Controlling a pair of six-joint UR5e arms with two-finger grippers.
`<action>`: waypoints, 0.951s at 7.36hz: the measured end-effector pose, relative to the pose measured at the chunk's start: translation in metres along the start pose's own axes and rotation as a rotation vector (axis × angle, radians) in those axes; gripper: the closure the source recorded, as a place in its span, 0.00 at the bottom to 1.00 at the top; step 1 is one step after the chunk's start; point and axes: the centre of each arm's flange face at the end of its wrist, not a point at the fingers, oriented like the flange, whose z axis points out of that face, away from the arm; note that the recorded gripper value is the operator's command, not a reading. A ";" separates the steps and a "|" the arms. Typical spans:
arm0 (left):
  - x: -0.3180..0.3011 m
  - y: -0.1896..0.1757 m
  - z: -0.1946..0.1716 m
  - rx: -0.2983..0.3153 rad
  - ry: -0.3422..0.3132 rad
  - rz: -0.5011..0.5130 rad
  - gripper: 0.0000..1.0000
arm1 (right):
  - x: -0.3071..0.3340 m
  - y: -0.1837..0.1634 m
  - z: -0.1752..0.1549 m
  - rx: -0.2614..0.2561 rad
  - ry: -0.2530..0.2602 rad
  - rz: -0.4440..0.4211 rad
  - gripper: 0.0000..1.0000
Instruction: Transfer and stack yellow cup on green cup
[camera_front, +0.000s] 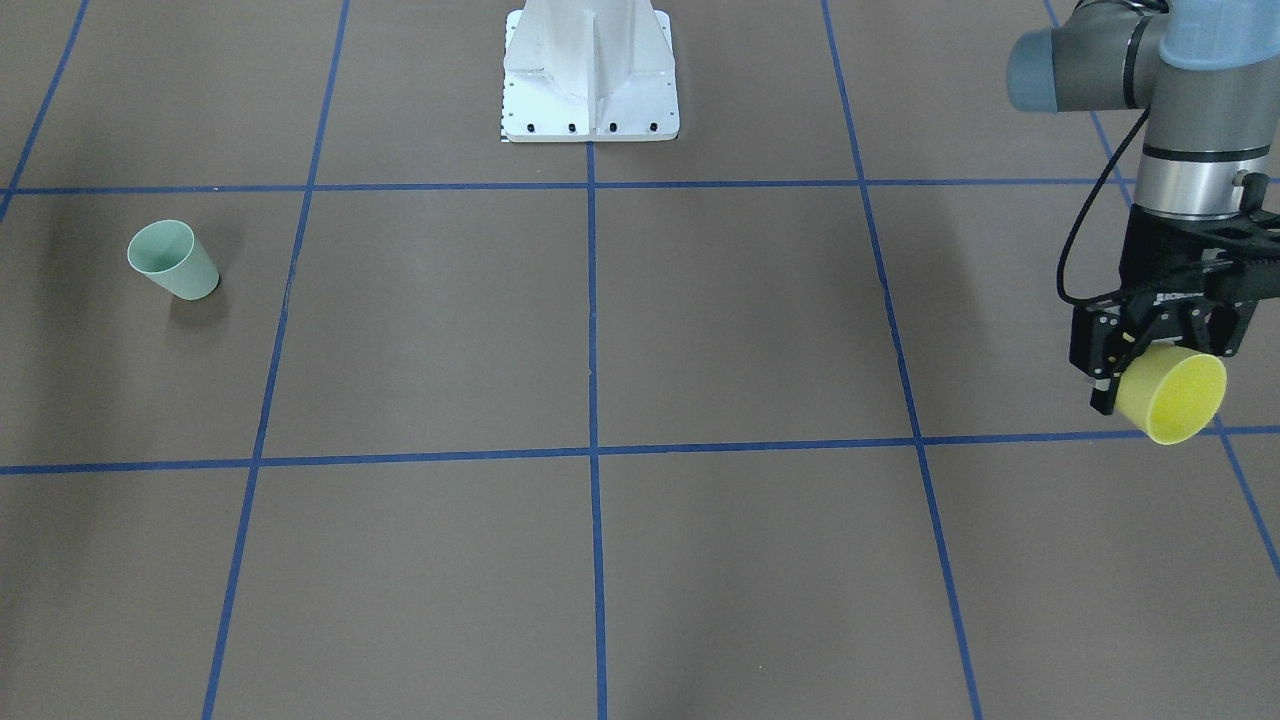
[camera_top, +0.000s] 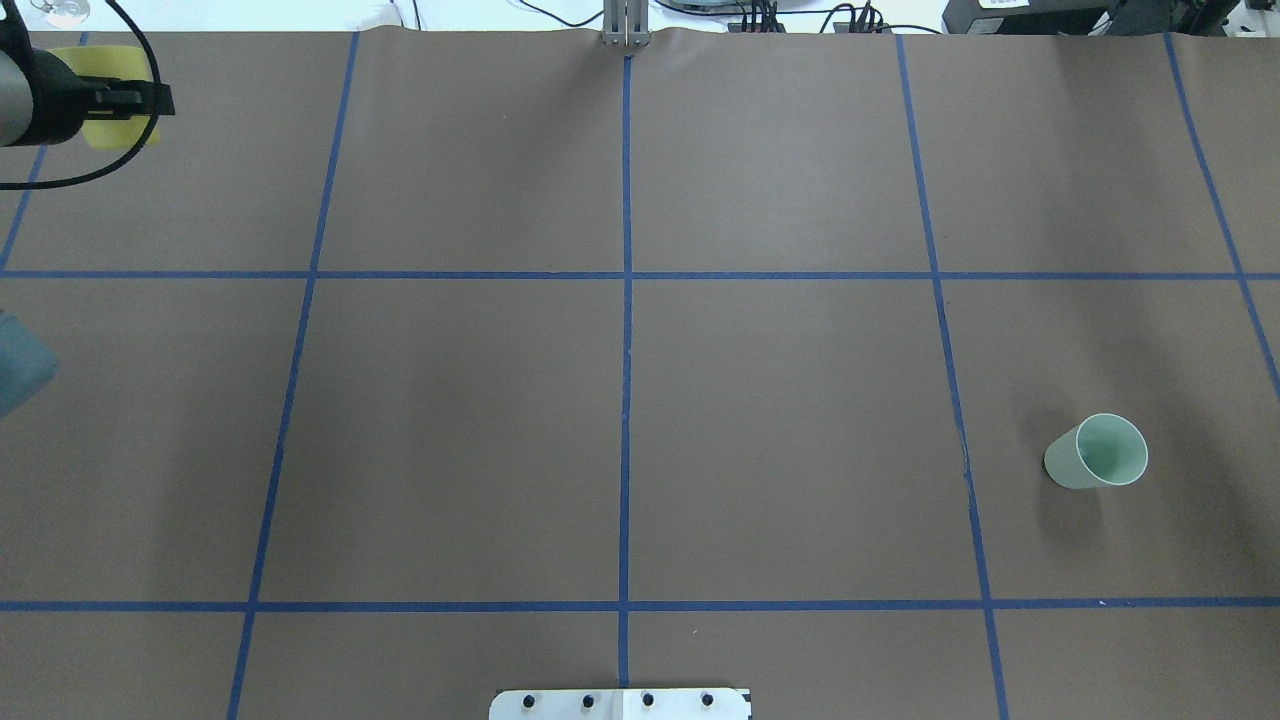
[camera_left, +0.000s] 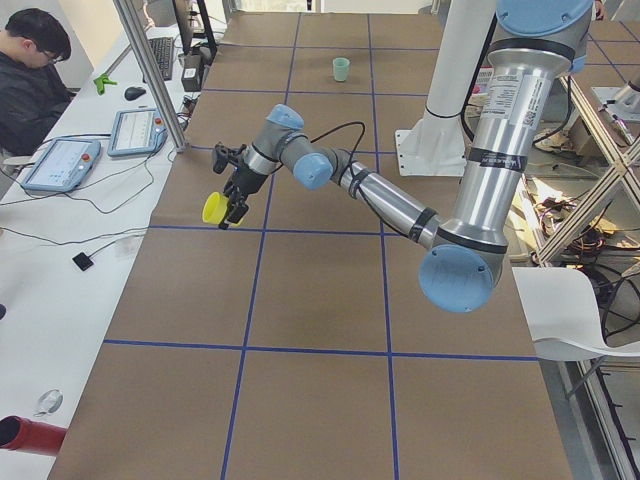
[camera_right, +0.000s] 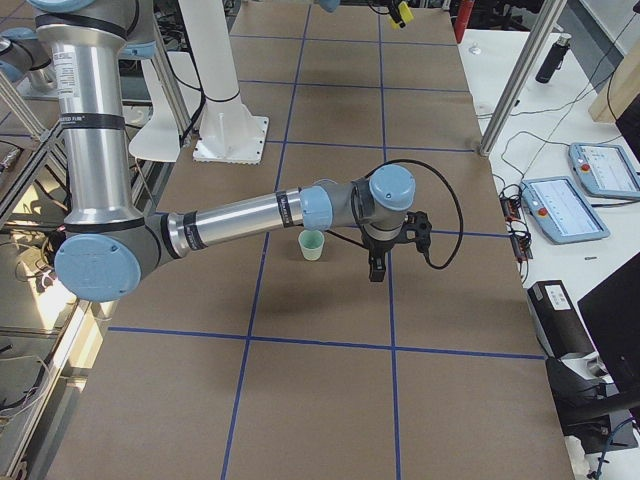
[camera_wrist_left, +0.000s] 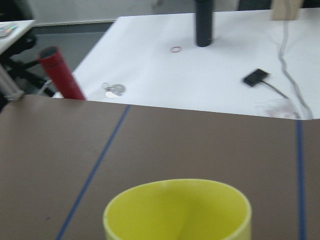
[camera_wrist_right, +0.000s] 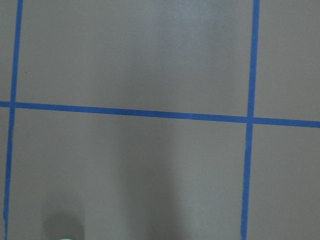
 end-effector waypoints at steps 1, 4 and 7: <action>0.027 0.014 -0.004 -0.007 0.127 0.048 1.00 | -0.046 -0.018 0.004 -0.009 -0.045 -0.016 0.00; 0.119 0.076 -0.014 -0.023 0.429 0.161 1.00 | -0.209 -0.043 0.047 -0.082 -0.127 -0.064 0.00; 0.197 0.139 0.000 -0.004 0.727 0.238 1.00 | -0.307 -0.030 0.083 -0.101 -0.208 0.011 0.00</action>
